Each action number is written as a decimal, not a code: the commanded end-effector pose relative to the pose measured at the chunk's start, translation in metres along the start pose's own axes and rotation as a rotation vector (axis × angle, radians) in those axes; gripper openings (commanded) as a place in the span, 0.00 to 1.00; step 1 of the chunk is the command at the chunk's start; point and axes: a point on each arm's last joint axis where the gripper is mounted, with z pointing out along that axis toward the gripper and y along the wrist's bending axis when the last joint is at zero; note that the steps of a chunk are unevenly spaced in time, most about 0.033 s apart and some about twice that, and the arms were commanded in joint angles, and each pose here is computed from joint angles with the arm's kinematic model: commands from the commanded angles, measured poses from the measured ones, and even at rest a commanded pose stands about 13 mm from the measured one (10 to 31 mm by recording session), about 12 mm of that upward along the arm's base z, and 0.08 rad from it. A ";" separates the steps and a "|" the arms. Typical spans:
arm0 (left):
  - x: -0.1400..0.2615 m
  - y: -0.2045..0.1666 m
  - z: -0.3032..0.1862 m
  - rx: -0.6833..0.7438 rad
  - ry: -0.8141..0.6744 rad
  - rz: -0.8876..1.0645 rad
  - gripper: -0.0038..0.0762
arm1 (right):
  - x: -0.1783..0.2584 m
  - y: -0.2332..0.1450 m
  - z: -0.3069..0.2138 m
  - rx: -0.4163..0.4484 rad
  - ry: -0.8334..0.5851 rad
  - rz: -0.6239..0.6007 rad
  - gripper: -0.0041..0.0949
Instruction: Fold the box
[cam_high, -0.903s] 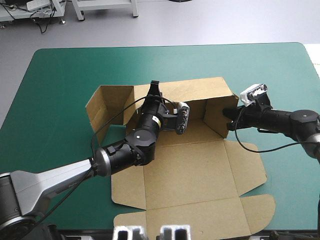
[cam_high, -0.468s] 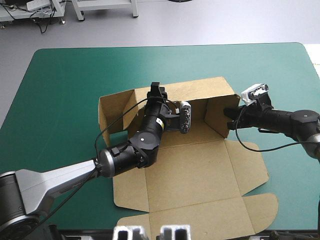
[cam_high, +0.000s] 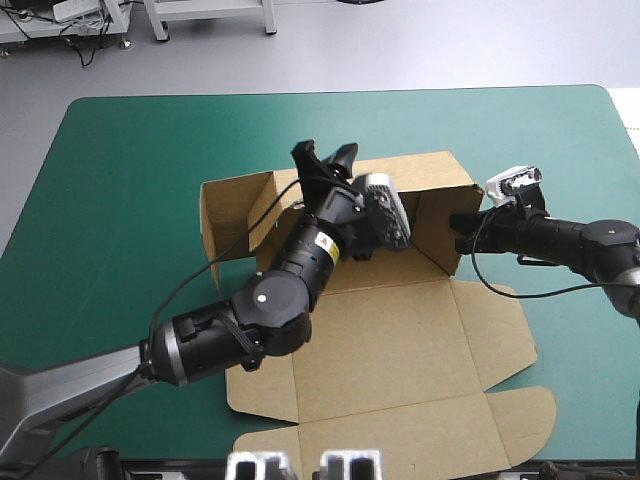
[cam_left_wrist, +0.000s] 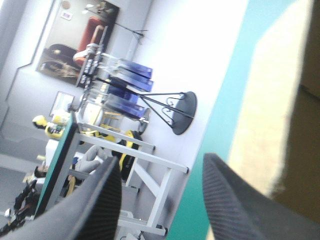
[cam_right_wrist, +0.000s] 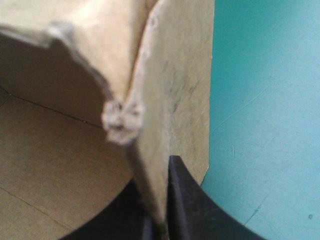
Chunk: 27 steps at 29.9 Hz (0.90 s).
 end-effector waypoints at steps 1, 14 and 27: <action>0.001 0.070 -0.016 -0.212 -0.021 -0.131 0.33 | -0.010 0.002 -0.006 0.007 -0.040 0.036 0.04; 0.121 0.186 -0.003 -0.329 0.349 -0.717 0.05 | -0.054 0.047 -0.012 0.023 0.007 -0.006 0.04; 0.250 0.197 -0.038 0.015 0.751 -1.254 0.05 | -0.110 0.081 -0.032 0.101 0.263 -0.006 0.04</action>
